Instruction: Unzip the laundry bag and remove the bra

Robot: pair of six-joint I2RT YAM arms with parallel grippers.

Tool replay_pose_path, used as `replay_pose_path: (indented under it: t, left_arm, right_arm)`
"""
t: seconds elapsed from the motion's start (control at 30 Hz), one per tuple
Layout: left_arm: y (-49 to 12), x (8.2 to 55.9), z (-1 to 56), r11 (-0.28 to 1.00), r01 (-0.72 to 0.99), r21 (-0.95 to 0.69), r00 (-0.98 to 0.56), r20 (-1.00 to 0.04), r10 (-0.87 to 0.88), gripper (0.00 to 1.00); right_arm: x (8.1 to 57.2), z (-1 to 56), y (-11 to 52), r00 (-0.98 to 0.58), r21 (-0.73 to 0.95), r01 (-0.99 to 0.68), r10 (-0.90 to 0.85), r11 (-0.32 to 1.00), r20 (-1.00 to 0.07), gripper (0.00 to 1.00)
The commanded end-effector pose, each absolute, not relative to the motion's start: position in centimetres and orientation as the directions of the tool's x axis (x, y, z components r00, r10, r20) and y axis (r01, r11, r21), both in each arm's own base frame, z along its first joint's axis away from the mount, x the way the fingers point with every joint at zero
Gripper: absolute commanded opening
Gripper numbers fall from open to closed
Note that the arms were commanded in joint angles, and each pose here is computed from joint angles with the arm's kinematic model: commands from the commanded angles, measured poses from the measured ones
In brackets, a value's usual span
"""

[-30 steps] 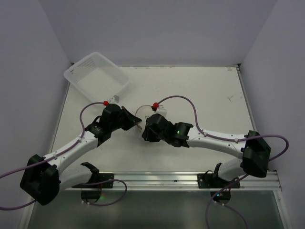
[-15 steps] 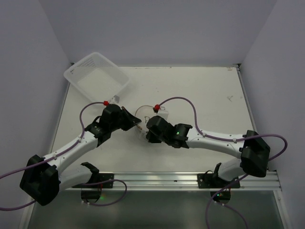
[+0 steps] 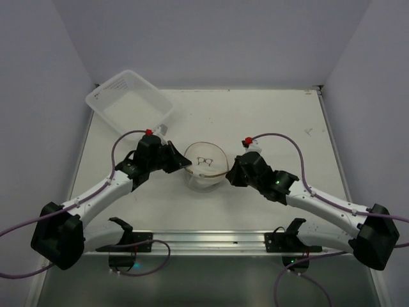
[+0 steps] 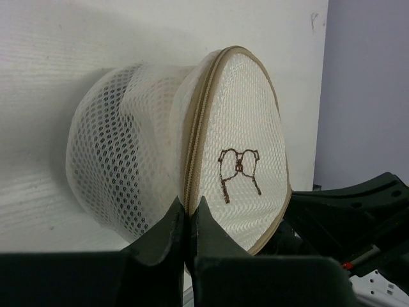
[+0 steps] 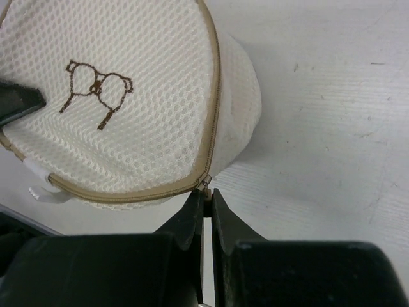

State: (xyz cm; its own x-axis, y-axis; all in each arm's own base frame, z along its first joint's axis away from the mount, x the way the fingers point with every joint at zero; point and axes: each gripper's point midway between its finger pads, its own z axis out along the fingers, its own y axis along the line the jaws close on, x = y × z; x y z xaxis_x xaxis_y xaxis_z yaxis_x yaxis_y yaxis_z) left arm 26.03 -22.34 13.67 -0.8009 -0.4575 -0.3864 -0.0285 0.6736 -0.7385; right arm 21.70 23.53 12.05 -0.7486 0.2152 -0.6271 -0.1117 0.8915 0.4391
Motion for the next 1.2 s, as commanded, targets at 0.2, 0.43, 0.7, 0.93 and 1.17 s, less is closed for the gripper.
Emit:
replay_pose_path:
  t: [0.2, 0.43, 0.7, 0.93, 1.17]
  left_arm:
    - [-26.0, 33.5, 17.8, 0.684, 0.283, -0.673, -0.795, -0.563, -0.225, 0.0]
    - [-27.9, 37.6, 19.3, 0.672, 0.247, -0.698, -0.796, -0.542, -0.269, 0.8]
    - [-23.3, 32.1, 17.4, 0.702, 0.016, -0.712, -0.784, -0.445, -0.433, 0.97]
    - [-24.5, 29.4, 14.9, 0.657, -0.022, -0.753, -0.814, -0.369, -0.449, 0.84]
    - [-25.6, 29.9, 13.4, 0.682, -0.038, -0.731, -0.813, -0.375, -0.446, 0.51]
  right_arm:
    - [22.3, 12.9, 24.5, -0.759, 0.45, -0.218, 0.139, 0.866, -0.636, 0.0]
    - [22.9, 15.4, 30.4, -0.788, 0.576, -0.212, 0.21, 0.789, -0.578, 0.0]
    - [24.6, 15.8, 32.6, -0.789, 0.594, -0.163, 0.257, 0.788, -0.558, 0.0]
    - [24.5, 14.6, 33.7, -0.809, 0.585, -0.184, 0.217, 0.79, -0.547, 0.0]
    - [24.1, 14.2, 33.9, -0.815, 0.578, -0.193, 0.199, 0.793, -0.545, 0.0]
